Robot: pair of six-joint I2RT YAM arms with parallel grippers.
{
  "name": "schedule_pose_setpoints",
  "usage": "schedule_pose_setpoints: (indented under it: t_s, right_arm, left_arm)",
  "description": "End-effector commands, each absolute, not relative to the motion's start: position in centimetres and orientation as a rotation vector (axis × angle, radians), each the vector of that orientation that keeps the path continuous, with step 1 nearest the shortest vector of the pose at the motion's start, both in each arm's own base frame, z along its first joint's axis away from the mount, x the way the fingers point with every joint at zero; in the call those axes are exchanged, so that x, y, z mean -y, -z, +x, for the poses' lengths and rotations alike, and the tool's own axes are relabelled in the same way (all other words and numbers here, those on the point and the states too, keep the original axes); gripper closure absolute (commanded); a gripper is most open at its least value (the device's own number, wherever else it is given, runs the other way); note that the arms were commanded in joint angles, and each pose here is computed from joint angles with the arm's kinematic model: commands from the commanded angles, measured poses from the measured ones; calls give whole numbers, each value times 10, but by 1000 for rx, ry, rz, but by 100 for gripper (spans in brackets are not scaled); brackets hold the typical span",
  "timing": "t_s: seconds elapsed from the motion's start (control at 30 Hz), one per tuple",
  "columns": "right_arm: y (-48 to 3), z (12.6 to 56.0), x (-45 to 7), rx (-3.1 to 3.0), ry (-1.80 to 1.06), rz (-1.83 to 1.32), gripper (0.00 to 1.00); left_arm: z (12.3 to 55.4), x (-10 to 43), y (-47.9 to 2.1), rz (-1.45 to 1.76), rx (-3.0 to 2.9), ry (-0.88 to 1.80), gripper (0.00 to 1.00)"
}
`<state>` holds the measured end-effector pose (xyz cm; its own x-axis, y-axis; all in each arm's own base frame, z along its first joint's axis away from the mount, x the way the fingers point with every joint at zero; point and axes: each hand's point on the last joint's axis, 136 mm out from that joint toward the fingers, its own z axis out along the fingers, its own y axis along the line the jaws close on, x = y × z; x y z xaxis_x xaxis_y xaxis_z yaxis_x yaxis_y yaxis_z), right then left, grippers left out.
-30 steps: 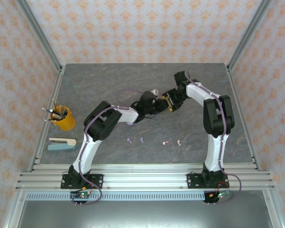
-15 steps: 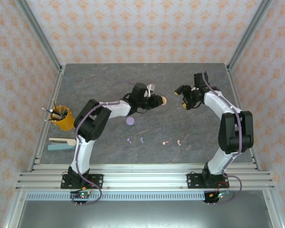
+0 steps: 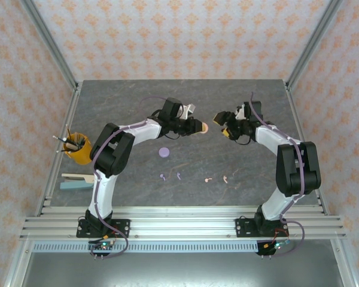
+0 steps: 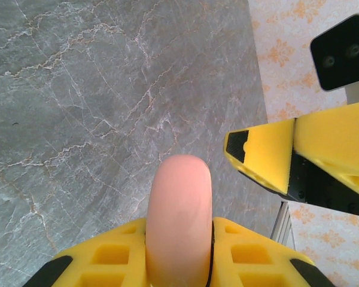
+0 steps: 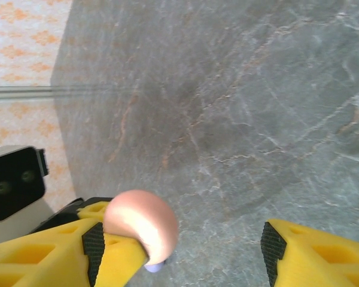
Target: Insert the wireless bluetooth earbuds into the charging case
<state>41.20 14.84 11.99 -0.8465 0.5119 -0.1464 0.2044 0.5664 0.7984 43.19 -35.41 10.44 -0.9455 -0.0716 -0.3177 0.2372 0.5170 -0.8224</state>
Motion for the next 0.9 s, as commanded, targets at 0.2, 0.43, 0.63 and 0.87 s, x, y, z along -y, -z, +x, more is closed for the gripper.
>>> schedule_pose_setpoints:
  t_s: [0.2,0.43,0.63,0.87]
  right_arm:
    - [-122,409,-177,-2461,-1255,416,31]
    - [-108,404,-178,-2511,-1213,425,33]
    - [-92,413,-160,-2520,-1158,534,36]
    - [-82,420,-144,-2524,-1136,629,38]
  left_arm:
    - [438,363,-139,198,-2385,1432,100]
    - [442,366,-150,205,-2357,1450,100]
    - [436,365,-168,244,-2331,1463,100]
    - [425,360,-187,284,-2304,1458,100]
